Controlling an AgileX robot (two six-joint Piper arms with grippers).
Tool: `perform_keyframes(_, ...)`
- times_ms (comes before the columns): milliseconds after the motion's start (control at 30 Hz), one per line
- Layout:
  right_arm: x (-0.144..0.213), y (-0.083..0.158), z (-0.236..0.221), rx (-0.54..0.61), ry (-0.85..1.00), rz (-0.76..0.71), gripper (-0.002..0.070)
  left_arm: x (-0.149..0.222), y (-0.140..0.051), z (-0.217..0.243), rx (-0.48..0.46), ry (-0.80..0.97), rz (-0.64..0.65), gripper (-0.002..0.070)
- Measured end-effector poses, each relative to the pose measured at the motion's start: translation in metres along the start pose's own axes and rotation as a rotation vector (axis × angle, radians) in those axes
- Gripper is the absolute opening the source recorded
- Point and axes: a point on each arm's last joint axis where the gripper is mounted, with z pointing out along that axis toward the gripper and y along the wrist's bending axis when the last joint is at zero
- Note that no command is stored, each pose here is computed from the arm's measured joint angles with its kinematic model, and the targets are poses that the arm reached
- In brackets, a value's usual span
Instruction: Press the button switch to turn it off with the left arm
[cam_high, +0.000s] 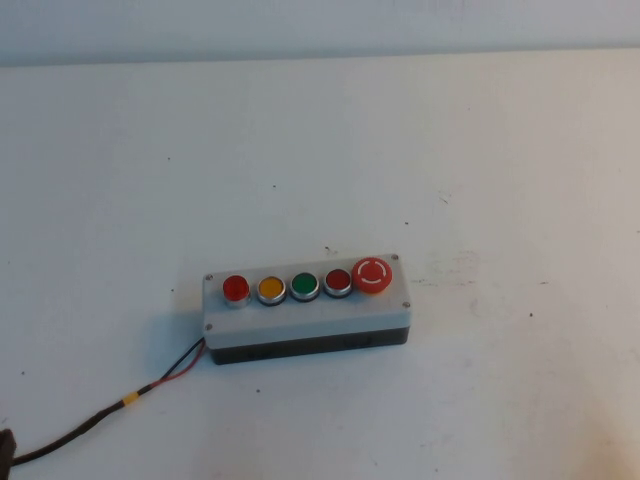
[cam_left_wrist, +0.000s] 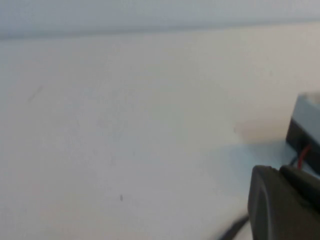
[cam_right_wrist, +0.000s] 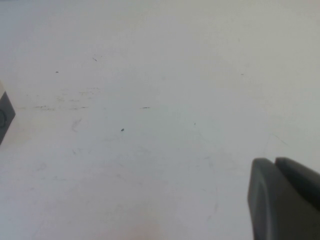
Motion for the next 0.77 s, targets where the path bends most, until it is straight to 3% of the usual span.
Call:
perform_keyframes(133, 0.0000, 0.0000, 0.0000, 0.000, 0.000, 0.000, -0.0016, 0.0106, -0.0007, -0.0006, 0.010, 0.115, 0.007, -0.0003)
perform_keyframes(767, 0.0000, 0.0000, 0.0000, 0.000, 0.000, 0.000, -0.0016, 0.0110, -0.0006, -0.0006, 0.010, 0.120, 0.017, -0.0003)
